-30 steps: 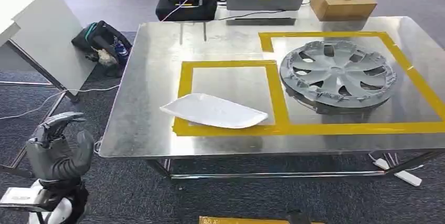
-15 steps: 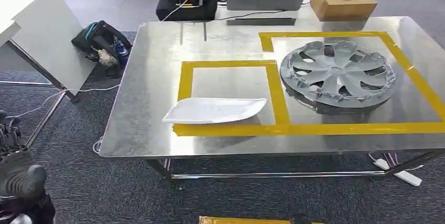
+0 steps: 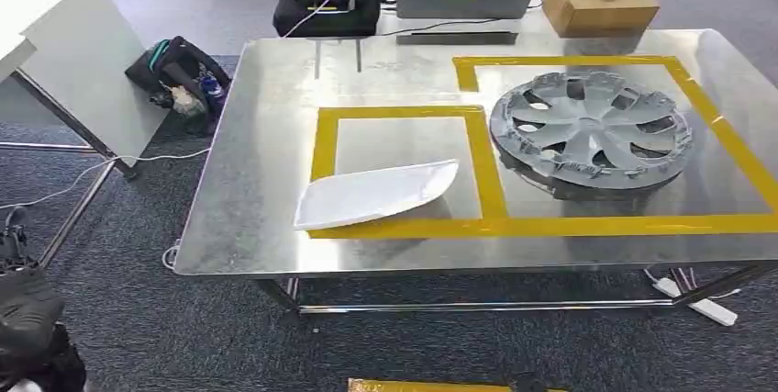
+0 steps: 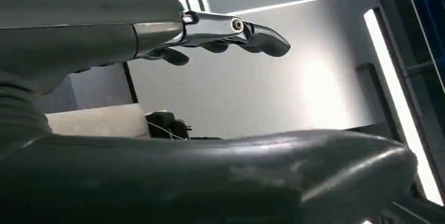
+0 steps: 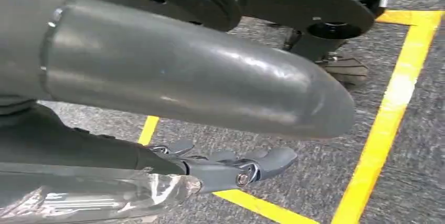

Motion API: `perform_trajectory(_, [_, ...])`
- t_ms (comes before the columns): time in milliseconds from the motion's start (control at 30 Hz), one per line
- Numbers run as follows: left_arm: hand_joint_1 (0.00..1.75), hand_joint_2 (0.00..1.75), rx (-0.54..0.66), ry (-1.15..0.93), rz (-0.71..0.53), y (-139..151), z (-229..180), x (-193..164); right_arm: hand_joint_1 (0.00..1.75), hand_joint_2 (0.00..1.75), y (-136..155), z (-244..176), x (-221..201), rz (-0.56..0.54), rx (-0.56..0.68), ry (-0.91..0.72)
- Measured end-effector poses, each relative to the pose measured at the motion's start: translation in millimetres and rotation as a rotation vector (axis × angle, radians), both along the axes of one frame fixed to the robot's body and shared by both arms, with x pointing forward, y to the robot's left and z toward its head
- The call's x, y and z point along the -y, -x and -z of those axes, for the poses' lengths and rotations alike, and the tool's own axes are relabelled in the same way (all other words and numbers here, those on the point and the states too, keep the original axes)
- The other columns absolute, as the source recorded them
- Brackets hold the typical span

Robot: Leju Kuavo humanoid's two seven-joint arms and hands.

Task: Take the parts from the cabinet and place them on the table.

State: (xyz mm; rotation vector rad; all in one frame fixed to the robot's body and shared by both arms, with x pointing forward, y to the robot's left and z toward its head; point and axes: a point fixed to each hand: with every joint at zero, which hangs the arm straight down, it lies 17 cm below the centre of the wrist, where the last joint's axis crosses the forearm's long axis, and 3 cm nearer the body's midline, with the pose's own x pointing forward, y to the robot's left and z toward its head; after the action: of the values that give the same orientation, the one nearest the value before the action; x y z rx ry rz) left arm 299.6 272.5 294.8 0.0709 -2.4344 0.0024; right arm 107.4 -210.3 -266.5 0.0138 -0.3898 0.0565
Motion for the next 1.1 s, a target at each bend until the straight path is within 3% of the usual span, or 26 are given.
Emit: perform_trajectory(1100, [0.00, 0.00, 0.016, 0.040, -0.033, -2, -6, -5, 0.00, 0.00, -2, 1, 11, 0.007, -0.008, 0.019])
